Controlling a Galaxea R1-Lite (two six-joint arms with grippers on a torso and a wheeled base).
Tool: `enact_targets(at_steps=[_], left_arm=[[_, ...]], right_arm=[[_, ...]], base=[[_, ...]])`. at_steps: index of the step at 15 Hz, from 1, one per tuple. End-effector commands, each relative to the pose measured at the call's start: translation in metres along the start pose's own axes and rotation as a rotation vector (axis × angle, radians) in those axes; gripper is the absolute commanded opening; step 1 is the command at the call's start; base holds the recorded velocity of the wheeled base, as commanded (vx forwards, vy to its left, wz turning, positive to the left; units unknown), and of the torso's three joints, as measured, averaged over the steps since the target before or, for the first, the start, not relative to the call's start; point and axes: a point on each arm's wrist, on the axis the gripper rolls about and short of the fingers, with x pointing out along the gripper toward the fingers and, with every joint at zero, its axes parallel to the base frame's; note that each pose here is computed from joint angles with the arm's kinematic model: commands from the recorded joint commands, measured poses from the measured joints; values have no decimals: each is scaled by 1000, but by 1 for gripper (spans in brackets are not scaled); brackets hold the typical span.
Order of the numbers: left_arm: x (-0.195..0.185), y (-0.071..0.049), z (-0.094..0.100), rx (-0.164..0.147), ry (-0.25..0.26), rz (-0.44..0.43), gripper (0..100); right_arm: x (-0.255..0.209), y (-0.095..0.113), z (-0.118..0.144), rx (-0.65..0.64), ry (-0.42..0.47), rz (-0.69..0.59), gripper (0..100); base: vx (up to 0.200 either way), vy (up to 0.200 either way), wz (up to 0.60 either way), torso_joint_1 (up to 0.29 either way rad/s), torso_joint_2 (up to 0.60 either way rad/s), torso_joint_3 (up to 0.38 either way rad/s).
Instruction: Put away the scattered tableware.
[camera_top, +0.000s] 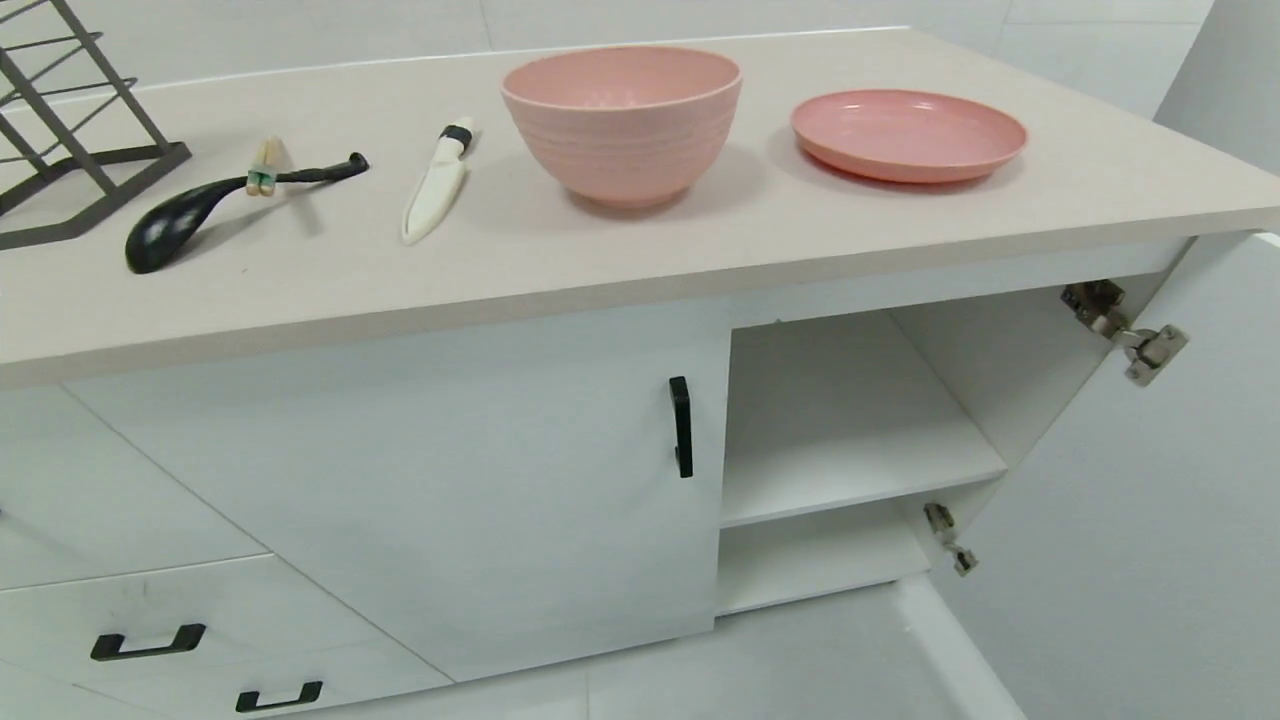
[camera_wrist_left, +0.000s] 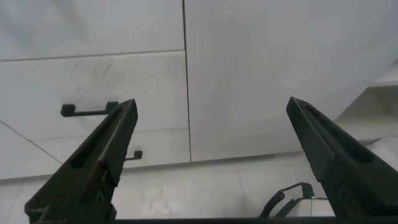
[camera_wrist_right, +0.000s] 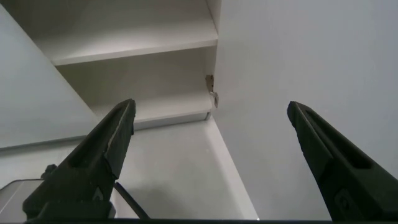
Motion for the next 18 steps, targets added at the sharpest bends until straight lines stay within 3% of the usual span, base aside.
enact_targets(at_steps=[1, 11, 18], left_arm=[[0, 0, 0, -1, -1, 1, 100], [0, 0, 0, 1, 1, 1, 100], [0, 0, 0, 1, -1, 1, 100]], right_arm=[[0, 0, 0, 0, 2, 1, 100], [0, 0, 0, 0, 2, 1, 100], [0, 0, 0, -1, 0, 0, 100]], base=[[0, 0, 0, 251, -471, -271], [0, 0, 0, 181, -539, -212], [0, 0, 0, 333, -497, -240]])
